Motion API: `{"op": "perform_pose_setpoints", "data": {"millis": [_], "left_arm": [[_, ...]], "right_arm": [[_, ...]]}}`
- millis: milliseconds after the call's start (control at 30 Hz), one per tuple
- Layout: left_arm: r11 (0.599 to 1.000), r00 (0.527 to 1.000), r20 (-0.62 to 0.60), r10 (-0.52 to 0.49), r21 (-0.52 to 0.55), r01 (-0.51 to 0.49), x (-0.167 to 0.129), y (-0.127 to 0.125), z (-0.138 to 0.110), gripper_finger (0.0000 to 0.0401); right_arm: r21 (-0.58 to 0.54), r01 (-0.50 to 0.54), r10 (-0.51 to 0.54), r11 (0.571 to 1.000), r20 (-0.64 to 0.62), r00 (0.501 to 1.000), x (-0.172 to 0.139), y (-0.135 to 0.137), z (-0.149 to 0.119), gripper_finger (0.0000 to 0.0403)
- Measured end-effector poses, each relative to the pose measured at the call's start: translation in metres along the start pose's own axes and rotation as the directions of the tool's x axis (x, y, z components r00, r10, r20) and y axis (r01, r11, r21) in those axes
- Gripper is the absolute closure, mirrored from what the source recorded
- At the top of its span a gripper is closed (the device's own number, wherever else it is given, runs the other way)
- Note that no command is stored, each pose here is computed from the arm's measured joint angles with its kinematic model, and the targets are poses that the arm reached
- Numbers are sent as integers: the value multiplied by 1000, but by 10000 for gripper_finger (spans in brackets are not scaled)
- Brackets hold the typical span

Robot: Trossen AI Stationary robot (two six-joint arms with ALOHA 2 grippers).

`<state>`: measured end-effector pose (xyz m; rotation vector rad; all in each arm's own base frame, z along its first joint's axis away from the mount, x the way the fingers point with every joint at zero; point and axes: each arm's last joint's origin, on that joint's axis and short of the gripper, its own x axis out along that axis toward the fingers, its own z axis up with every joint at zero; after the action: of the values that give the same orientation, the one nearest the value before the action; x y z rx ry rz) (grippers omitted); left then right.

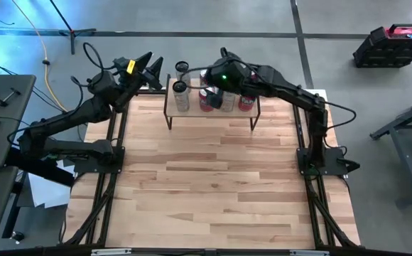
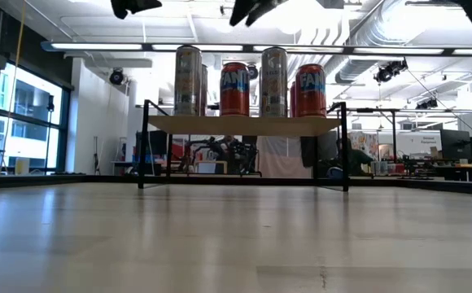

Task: Place canned beverage on shelf
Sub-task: Return to Home Position

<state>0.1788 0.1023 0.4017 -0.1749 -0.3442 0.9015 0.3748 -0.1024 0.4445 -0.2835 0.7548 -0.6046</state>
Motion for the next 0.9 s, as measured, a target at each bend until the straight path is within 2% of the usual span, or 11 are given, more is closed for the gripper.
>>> {"op": "perform_pose_setpoints", "data": {"millis": [133,300,400,667,900], "left_arm": [[999,1000,7,13,38,-13,0,3,2,135],[996,999,15,36,86,-37,2,8,3,135],[994,999,20,46,102,-48,3,10,3,135],[994,998,24,55,97,-57,4,12,4,135],[997,1000,13,11,78,-12,4,10,3,135]], "right_arm": [[-33,1,-2,999,-19,1000,-27,1,-4,7],[6,39,-39,999,-57,998,-54,-3,-13,7],[48,14,-11,999,-67,998,-64,-7,-18,7],[109,-138,137,984,14,990,-64,1,-26,7],[173,-161,145,972,99,984,-66,5,-46,7]]}}
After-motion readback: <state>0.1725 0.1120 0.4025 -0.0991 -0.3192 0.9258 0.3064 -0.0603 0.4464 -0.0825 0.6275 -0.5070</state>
